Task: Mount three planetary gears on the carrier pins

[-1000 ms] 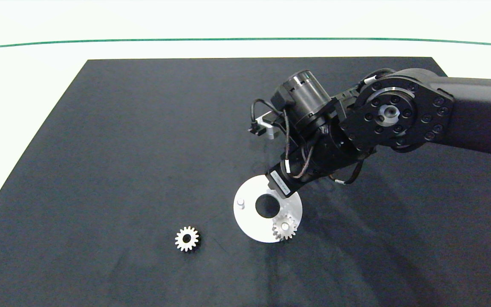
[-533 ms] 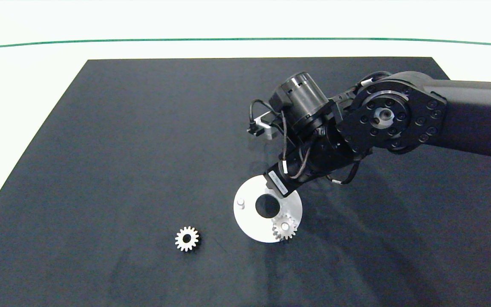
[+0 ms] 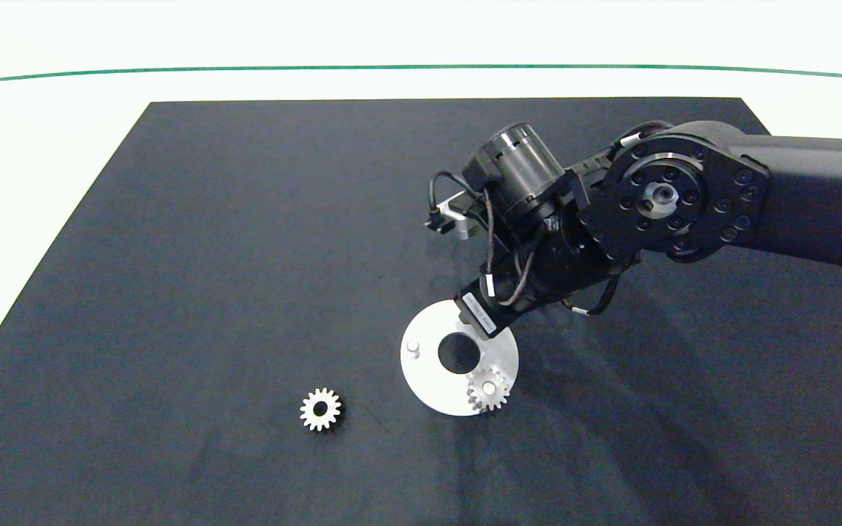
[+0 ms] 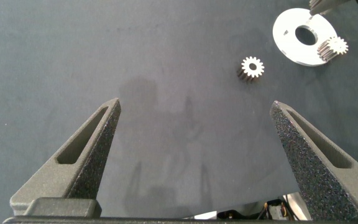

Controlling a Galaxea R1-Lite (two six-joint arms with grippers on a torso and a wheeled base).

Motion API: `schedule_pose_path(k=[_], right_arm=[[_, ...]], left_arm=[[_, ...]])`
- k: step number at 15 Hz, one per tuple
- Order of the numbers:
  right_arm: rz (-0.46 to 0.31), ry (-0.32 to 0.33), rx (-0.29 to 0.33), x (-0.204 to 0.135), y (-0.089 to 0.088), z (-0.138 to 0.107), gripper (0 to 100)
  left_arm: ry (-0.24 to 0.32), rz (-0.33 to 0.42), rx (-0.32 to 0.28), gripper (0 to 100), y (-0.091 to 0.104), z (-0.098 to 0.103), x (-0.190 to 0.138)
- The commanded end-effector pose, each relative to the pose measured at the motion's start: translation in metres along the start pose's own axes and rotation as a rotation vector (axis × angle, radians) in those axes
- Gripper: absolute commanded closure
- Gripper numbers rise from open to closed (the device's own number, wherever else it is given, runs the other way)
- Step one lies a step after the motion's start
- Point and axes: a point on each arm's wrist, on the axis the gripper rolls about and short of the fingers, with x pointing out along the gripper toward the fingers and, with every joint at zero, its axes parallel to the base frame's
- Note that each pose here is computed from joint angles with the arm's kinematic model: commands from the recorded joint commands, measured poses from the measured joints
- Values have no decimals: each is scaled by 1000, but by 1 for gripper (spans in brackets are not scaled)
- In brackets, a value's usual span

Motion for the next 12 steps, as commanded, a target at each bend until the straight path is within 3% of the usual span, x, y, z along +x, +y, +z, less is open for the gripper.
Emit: schedule_pose_path(k=[1, 12], right_arm=[[-6, -14, 3, -9, -2, 0, 84], [-4, -4, 3, -2, -2, 0, 84]], left_arm=[[1, 1, 0, 0, 0, 0, 0], [-6, -1, 0, 0, 0, 2, -1]])
